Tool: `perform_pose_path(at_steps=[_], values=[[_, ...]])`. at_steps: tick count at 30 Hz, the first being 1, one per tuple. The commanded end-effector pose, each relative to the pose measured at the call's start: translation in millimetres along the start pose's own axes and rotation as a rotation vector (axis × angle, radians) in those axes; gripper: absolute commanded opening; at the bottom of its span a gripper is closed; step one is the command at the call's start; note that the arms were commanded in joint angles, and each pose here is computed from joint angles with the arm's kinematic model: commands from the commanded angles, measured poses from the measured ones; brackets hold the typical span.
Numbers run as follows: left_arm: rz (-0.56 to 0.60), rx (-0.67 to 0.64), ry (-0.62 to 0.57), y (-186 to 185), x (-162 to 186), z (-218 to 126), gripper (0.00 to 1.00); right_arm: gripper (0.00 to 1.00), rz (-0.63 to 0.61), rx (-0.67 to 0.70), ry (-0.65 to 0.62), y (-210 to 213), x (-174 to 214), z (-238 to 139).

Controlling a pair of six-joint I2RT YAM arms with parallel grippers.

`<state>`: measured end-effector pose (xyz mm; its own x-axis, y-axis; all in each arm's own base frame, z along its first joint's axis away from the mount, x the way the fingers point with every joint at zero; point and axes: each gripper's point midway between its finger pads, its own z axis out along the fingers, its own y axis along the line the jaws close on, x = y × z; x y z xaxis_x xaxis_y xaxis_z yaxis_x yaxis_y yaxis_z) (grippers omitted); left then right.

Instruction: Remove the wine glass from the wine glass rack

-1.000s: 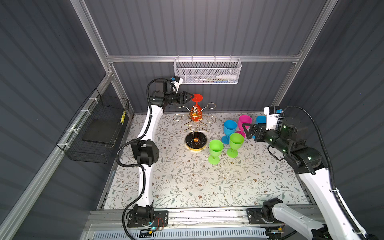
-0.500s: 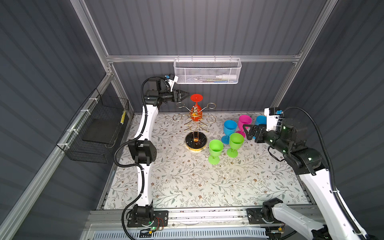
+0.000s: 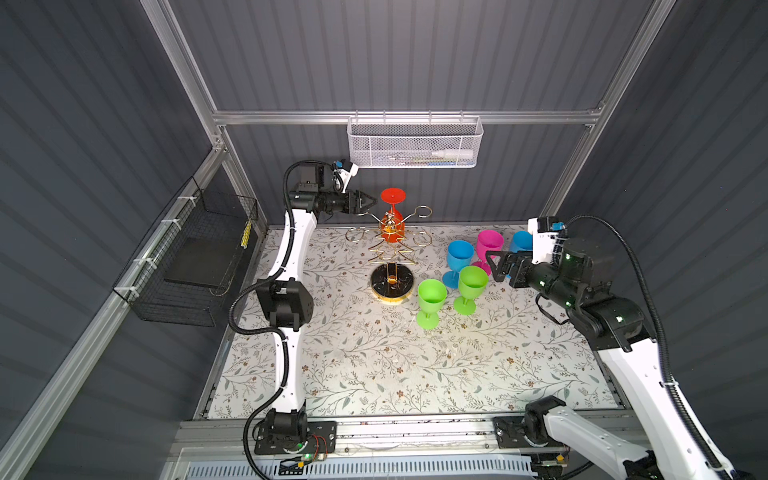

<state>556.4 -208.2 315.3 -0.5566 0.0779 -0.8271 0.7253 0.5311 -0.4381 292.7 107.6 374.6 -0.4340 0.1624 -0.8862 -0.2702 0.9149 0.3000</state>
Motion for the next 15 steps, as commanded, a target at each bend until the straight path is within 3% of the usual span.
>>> perform_pose_path(at_steps=[1, 15], values=[[0.053, -0.022, 0.028, -23.9, -3.1, -22.3, 0.63, 0.97, -0.004, 0.005, -0.008, -0.5, 1.0, -3.3], [0.067, -0.036, 0.086, -37.8, 8.5, -36.2, 0.58, 0.97, -0.005, 0.002, -0.011, -0.8, 3.1, -4.0]])
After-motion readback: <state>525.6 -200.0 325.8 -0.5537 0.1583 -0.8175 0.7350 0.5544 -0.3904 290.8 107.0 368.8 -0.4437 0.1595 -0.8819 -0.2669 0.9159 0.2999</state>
